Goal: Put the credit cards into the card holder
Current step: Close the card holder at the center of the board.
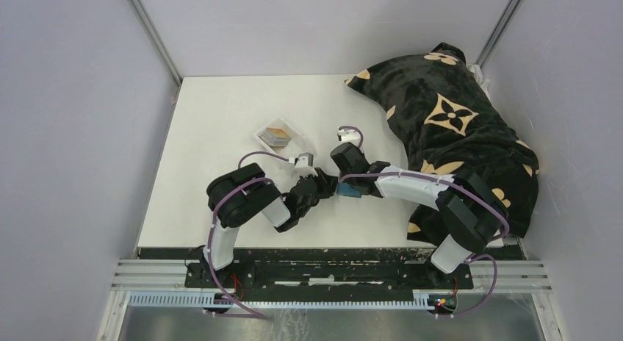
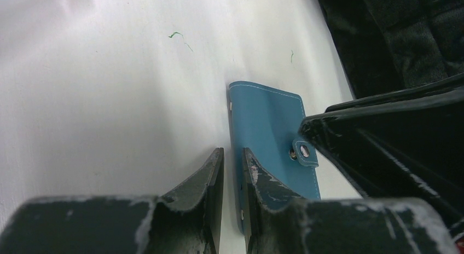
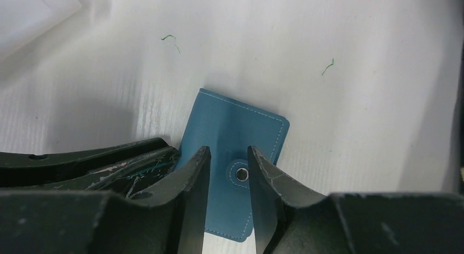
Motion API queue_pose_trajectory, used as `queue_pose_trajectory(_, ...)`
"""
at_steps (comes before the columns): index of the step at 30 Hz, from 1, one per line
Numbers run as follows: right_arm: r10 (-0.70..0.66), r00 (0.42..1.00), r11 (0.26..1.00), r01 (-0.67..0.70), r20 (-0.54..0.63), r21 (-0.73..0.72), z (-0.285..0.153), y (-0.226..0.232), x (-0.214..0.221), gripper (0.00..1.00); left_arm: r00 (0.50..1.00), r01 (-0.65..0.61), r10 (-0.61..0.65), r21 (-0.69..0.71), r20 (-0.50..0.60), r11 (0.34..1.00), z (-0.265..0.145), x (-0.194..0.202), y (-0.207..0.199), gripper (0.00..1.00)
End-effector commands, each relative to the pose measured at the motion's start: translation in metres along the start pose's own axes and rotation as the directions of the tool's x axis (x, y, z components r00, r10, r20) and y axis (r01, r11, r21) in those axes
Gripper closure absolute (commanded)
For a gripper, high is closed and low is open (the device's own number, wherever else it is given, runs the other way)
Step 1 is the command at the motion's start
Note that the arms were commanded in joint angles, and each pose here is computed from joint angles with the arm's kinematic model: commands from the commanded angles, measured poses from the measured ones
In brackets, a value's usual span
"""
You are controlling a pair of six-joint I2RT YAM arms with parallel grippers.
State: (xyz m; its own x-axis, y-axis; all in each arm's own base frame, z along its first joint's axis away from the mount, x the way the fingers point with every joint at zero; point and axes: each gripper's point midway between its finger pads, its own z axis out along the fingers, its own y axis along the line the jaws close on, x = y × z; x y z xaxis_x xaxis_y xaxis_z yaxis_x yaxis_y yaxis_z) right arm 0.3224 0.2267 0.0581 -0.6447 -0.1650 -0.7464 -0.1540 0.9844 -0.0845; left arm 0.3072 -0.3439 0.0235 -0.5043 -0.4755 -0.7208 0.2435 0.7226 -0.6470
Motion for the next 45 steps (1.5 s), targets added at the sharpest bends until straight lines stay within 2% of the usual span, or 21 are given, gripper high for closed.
queue_pose_trajectory(1, 0.034, 0.995, 0.999, -0.036, 0.092, 0.024, -0.019, -0.006, -0.036, 0.62, 1.000, -0.025, 0.024, 0.036, 0.016, 0.999, 0.002, -0.003, -0.008, 0.75)
queue_pose_trajectory(8, 0.040, 0.999, 0.995, -0.042, 0.021, 0.093, -0.021, -0.021, -0.012, 0.62, 1.000, -0.020, 0.019, 0.039, 0.019, 0.999, 0.003, -0.003, -0.008, 0.75)
queue_pose_trajectory(17, 0.263, 0.961, 0.952, -0.273, 0.084, 0.139, -0.032, -0.048, 0.005, 0.61, 1.000, -0.021, 0.020, 0.043, 0.018, 0.999, 0.002, -0.003, -0.009, 0.75)
queue_pose_trajectory(23, 0.429, 0.901, 0.902, -0.431, 0.060, 0.033, -0.028, -0.046, 0.014, 0.59, 1.000, -0.022, 0.021, 0.051, 0.017, 0.998, 0.002, -0.003, -0.011, 0.75)
queue_pose_trajectory(29, 0.543, 0.839, 0.836, -0.542, -0.013, -0.084, -0.014, -0.037, 0.028, 0.46, 0.999, -0.033, 0.032, 0.056, 0.016, 0.998, 0.002, -0.004, -0.013, 0.75)
queue_pose_trajectory(39, 0.667, 0.745, 0.726, -0.657, -0.026, -0.203, -0.005, -0.035, 0.021, 0.46, 0.999, -0.043, 0.043, 0.051, 0.011, 0.998, 0.002, -0.003, -0.011, 0.75)
queue_pose_trajectory(45, 0.691, 0.722, 0.702, -0.682, -0.035, -0.206, -0.003, -0.039, 0.023, 0.46, 0.999, -0.045, 0.045, 0.050, 0.011, 0.998, 0.003, -0.003, -0.011, 0.75)
